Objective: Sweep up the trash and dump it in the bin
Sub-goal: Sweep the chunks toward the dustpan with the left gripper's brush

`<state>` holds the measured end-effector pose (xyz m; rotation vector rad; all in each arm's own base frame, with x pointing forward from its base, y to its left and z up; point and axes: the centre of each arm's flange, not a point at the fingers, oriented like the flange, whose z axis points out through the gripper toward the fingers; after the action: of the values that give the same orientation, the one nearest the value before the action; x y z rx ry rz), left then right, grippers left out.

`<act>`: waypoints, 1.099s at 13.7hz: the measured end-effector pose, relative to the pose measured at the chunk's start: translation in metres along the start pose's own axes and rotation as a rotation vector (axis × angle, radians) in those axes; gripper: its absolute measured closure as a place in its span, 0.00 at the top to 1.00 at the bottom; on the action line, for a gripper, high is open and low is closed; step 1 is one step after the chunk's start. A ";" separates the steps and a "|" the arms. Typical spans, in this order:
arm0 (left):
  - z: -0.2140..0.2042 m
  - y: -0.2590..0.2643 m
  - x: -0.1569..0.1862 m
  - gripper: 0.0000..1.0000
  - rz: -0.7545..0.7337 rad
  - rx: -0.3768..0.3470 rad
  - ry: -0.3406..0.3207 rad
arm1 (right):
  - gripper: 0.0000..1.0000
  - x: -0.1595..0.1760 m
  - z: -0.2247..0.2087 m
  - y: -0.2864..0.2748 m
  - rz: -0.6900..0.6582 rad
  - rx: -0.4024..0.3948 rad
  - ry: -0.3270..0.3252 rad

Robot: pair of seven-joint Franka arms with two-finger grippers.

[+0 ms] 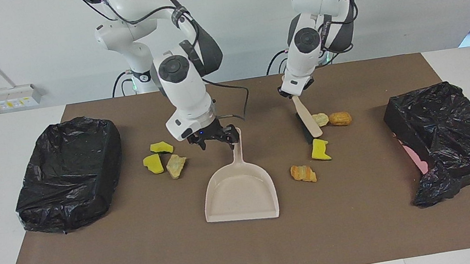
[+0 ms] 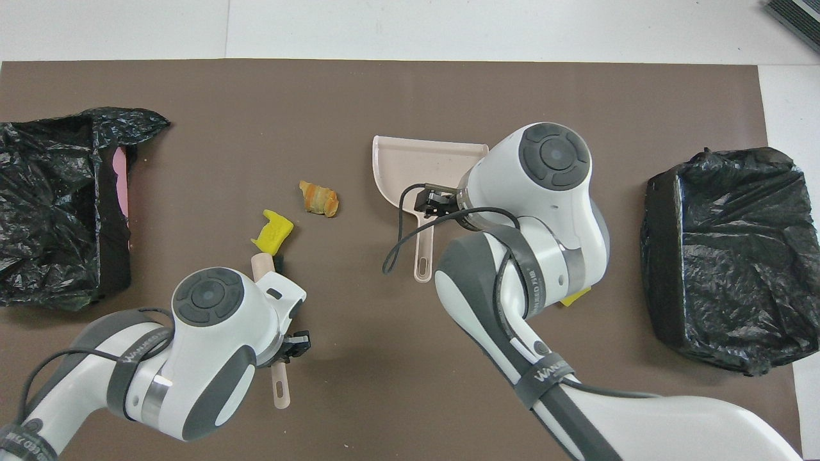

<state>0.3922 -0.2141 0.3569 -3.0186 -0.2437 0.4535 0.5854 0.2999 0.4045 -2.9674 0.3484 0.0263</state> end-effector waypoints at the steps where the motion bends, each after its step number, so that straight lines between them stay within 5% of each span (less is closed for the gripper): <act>1: -0.012 -0.007 0.006 0.26 -0.005 -0.005 -0.006 | 1.00 -0.006 0.013 -0.007 -0.014 -0.012 -0.015; 6: -0.076 -0.051 0.013 0.26 -0.066 -0.027 -0.040 | 1.00 -0.026 0.050 -0.010 -0.034 -0.058 -0.069; 15: -0.046 -0.127 0.003 0.26 -0.364 0.009 -0.150 | 0.93 -0.036 0.065 -0.011 -0.069 -0.061 -0.067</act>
<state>0.3900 -0.0911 0.4131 -2.8392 -0.7806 0.6385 0.5529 0.3292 0.3433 -3.0276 0.2414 0.1300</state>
